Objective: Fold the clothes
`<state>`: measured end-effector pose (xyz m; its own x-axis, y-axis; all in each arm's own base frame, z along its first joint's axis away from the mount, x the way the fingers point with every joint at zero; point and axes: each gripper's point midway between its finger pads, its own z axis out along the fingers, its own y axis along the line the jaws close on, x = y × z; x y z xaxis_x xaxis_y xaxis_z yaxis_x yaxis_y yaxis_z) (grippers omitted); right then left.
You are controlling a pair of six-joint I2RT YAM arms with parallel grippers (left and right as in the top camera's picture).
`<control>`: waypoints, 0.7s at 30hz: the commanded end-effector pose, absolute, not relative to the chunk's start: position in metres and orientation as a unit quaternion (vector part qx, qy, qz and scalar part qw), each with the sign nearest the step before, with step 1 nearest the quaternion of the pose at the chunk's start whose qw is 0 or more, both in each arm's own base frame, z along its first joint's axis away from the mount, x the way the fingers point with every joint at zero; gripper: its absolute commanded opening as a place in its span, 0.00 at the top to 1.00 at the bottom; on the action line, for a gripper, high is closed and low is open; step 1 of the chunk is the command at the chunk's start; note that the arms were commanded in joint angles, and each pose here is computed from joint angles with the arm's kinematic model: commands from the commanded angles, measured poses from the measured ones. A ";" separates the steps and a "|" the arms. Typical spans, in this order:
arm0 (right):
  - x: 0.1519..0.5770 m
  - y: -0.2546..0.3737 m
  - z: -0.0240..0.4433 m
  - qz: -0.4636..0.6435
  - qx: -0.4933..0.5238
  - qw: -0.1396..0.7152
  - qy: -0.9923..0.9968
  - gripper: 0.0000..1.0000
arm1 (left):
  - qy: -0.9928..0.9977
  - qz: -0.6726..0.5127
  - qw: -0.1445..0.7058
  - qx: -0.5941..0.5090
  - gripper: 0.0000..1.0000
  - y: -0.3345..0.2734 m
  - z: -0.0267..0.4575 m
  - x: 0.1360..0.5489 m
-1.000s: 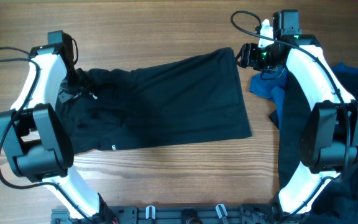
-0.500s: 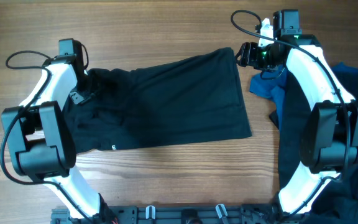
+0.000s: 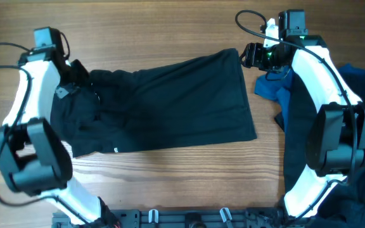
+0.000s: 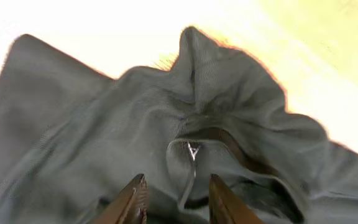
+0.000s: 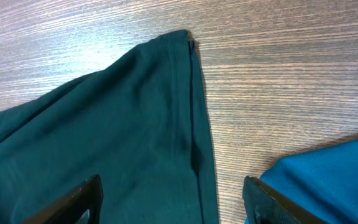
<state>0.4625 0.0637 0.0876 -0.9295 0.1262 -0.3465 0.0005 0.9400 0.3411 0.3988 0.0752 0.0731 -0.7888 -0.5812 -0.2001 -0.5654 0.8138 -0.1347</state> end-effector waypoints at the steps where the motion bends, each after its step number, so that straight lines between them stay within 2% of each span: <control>1: 0.463 0.063 0.085 0.167 0.034 0.183 0.968 0.27 | 0.969 -0.054 0.064 -0.234 0.68 0.063 0.035 0.391; 4: 0.463 0.063 0.085 0.167 0.034 0.183 0.968 0.27 | 0.978 -0.051 0.064 -0.194 0.60 0.063 0.028 0.393; 6: 0.463 0.063 0.085 0.167 0.034 0.183 0.968 0.27 | 0.979 -0.051 0.078 -0.184 0.59 0.065 0.029 0.399; 9: 0.463 0.063 0.085 0.167 0.035 0.182 0.968 0.27 | 0.977 -0.050 0.102 -0.183 0.70 0.067 0.029 0.410; 14: 0.459 0.062 0.083 0.166 0.036 0.175 0.970 0.27 | 0.976 -0.050 0.113 -0.181 0.75 0.067 0.017 0.411; 16: 0.459 0.062 0.083 0.166 0.036 0.175 0.970 0.27 | 0.976 -0.050 0.113 -0.182 0.92 0.067 0.017 0.410; 17: 0.459 0.062 0.083 0.166 0.036 0.175 0.970 0.27 | 0.976 -0.051 0.112 -0.182 0.96 0.066 0.017 0.410; 21: 0.457 0.062 0.083 0.166 0.037 0.171 0.971 0.27 | 0.975 -0.051 0.088 -0.199 0.96 0.065 0.032 0.398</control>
<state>0.4588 0.0636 0.0860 -0.9353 0.1261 -0.3306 0.0064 0.9402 0.3407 0.4065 0.0673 0.0207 -0.9077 -0.3750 -0.1882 -0.3552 0.9256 -0.1309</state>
